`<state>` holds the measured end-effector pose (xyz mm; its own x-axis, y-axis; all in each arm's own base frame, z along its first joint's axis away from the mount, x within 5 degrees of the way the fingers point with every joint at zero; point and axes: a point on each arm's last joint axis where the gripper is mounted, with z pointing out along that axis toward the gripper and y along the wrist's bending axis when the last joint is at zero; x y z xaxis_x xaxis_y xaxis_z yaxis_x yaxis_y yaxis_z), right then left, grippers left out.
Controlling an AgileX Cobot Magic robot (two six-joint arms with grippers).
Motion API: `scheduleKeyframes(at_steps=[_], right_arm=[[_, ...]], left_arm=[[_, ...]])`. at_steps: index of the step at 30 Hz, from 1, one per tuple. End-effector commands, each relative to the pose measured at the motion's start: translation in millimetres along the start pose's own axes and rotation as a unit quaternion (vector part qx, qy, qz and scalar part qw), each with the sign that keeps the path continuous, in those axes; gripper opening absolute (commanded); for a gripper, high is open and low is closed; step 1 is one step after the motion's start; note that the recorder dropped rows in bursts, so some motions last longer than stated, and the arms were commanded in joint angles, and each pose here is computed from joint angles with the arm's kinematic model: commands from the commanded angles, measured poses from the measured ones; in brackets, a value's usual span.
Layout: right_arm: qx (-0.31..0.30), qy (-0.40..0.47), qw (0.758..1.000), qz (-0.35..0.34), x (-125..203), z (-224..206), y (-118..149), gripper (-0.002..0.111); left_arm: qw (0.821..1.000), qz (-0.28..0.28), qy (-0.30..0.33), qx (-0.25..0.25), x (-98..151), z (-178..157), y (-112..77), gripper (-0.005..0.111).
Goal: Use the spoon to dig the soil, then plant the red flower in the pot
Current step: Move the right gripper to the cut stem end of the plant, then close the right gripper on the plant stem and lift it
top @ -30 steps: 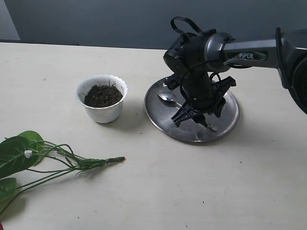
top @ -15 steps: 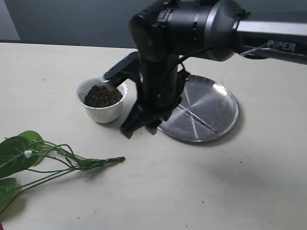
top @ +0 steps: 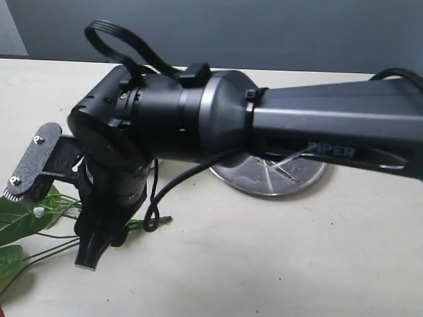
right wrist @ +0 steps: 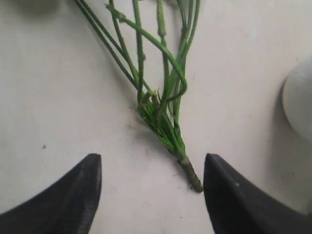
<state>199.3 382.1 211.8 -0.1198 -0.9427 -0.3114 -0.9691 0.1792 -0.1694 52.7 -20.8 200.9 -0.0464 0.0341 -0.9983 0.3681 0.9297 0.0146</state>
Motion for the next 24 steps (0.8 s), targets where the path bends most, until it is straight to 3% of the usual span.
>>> scheduleKeyframes(at_steps=[1,9,24], right_arm=[[0.003,0.009,0.999,-0.048,0.4,14.4,1.4,0.058],[0.006,0.028,0.996,-0.084,3.4,40.4,2.2,0.056],[0.015,-0.022,0.997,-0.079,-6.0,45.8,1.7,0.055]], left_arm=[[1.000,-0.002,-0.008,0.003,-0.7,-0.3,-0.4,0.001],[1.000,-0.002,-0.008,0.003,-0.7,-0.3,-0.4,0.001],[1.000,-0.002,-0.008,0.003,-0.7,-0.3,-0.4,0.001]])
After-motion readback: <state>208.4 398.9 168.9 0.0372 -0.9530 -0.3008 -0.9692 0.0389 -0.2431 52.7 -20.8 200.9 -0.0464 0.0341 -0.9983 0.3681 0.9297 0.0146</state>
